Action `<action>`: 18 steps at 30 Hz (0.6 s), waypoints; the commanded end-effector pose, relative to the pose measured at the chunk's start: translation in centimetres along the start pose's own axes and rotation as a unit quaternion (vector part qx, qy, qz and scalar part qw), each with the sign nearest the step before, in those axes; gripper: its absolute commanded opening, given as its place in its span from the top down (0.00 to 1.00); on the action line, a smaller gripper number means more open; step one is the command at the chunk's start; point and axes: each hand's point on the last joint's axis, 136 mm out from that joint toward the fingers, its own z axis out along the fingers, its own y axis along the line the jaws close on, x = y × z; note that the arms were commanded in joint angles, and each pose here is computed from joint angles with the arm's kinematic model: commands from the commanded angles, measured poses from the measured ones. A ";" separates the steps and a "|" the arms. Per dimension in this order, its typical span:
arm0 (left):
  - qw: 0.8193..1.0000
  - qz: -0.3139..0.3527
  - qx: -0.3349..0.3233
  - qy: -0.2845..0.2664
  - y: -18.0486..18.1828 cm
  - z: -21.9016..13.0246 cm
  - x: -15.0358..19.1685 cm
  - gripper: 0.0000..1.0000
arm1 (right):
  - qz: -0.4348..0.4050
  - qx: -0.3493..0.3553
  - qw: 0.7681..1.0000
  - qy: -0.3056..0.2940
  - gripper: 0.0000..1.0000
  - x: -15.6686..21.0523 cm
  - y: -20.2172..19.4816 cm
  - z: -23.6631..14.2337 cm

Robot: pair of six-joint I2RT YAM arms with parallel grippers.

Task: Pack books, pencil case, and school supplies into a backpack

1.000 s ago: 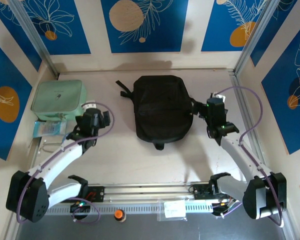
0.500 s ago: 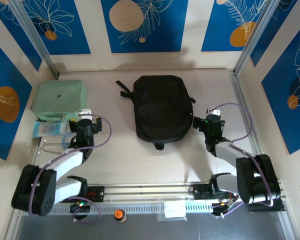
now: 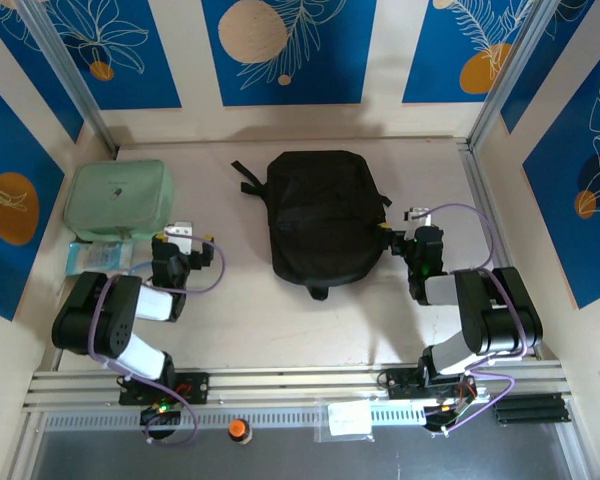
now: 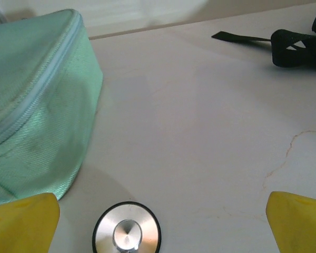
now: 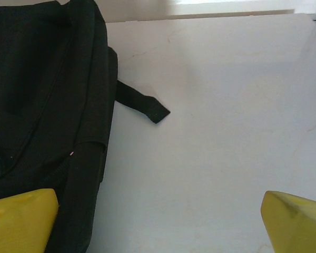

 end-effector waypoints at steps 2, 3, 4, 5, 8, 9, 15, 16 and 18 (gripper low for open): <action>0.999 -0.021 0.016 -0.038 0.2 0.6 -2.1 0.01 | 0.002 -0.014 0.999 -0.028 0.01 -1.6 0.1 0.2; 0.999 -0.026 0.015 -0.035 0.5 0.8 -2.1 0.01 | 0.008 -0.004 1.000 -0.026 0.01 -1.6 -0.3 0.3; 0.999 -0.030 0.012 -0.026 0.7 1.0 -2.0 0.01 | 0.016 0.006 1.000 -0.021 0.01 -1.6 -0.8 0.5; 0.999 -0.031 0.007 -0.017 0.8 1.3 -1.9 0.00 | 0.026 0.017 0.999 -0.014 0.01 -1.5 -1.3 0.7; 1.000 -0.028 -0.003 0.004 1.0 1.9 -1.6 0.00 | 0.032 0.014 0.999 -0.012 0.01 -1.5 -1.5 0.7; 1.000 -0.028 -0.002 0.001 1.0 1.9 -1.7 0.00 | 0.033 0.013 0.999 -0.012 0.01 -1.4 -1.5 0.7; 1.000 -0.027 0.003 0.002 0.8 1.9 -1.7 0.00 | 0.032 0.013 0.999 -0.012 0.01 -1.5 -1.5 0.7; 1.000 -0.025 0.005 0.001 0.7 1.9 -1.7 0.00 | 0.032 0.013 0.999 -0.012 0.01 -1.5 -1.5 0.7; 0.999 -0.017 0.028 0.004 -0.1 2.1 -1.9 0.00 | 0.032 0.013 0.999 -0.012 0.01 -1.5 -1.5 0.7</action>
